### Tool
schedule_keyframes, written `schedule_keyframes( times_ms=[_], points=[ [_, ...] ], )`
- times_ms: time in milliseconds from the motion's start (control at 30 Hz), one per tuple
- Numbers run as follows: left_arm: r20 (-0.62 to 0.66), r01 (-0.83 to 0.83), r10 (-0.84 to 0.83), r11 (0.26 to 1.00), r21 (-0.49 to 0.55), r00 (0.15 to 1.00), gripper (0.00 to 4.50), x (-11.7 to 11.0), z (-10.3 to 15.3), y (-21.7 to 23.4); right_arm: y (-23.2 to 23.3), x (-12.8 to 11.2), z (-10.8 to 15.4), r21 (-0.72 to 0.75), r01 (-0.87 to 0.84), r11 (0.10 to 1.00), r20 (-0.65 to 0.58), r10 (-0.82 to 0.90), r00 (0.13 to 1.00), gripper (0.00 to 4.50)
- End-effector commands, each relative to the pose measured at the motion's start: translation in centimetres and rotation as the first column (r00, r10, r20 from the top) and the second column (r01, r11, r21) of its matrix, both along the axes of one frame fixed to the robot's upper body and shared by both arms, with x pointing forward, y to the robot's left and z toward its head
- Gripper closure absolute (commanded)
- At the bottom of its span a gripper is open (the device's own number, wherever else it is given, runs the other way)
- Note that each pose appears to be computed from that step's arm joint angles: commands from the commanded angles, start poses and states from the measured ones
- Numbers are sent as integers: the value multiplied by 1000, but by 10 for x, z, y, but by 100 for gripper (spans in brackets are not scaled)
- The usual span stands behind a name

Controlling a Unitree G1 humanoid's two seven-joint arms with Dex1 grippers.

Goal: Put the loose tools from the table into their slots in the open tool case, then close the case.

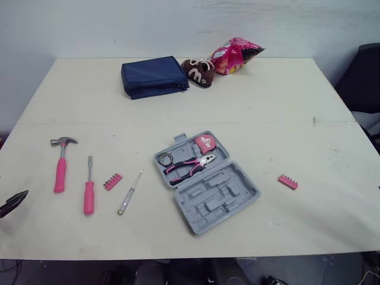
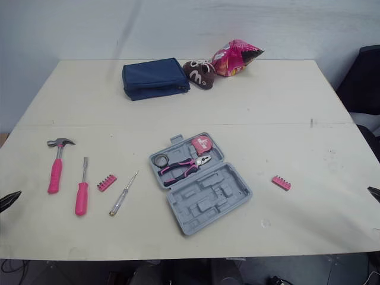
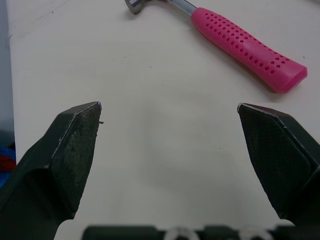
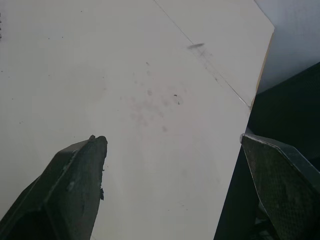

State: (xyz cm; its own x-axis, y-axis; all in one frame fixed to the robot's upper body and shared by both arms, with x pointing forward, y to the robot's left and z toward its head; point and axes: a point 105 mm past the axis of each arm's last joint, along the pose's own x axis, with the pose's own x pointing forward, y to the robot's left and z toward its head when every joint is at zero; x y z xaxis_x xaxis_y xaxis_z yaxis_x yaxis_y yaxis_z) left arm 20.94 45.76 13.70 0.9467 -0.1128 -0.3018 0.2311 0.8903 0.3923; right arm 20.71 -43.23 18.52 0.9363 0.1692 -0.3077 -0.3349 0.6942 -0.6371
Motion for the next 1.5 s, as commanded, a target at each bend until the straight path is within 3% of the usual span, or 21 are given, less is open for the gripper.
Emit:
schedule_keyframes(
  times_ms=[33,100,233,267,367,533,600,633,867,967,1100,1300,1500],
  points=[
    [65,111,-108,993,-42,992,8,7,16,-24,27,23,7,85,-102,991,43,99,994,0],
    [88,290,-281,950,-119,956,8,12,24,-69,77,52,10,192,-260,946,51,255,965,0],
    [57,458,-455,878,-138,889,8,10,21,-129,133,74,7,277,-378,883,13,390,921,0],
    [38,501,-500,854,-140,865,0,8,18,-144,143,78,4,289,-389,875,-10,409,913,57],
    [-10,591,-600,790,-161,800,88,3,7,-186,169,88,-7,273,-418,866,-69,452,890,193],
    [-52,651,-671,733,-197,740,322,4,-14,-245,202,106,-24,279,-425,861,-139,474,869,450],
    [-76,661,-681,727,-187,728,421,6,-21,-261,213,109,-31,275,-427,861,-168,480,861,450],
    [-83,659,-680,729,-185,729,445,7,-24,-266,216,110,-33,272,-424,864,-173,478,861,450],
    [-127,637,-675,732,-241,727,445,12,-42,-311,245,130,-45,216,-433,875,-173,470,865,450],
    [-160,658,-689,723,-208,707,445,13,-50,-319,256,134,-51,186,-462,867,-180,492,852,450],
    [-136,606,-637,767,-211,759,445,27,-51,-321,274,142,-53,206,-490,847,-155,522,838,450],
    [-135,598,-638,763,-246,758,445,27,-58,-331,290,157,-60,227,-491,841,-142,527,838,450],
    [-73,595,-632,757,-270,771,445,41,-48,-340,294,151,-67,275,-510,815,-187,566,803,450]
  ],
)
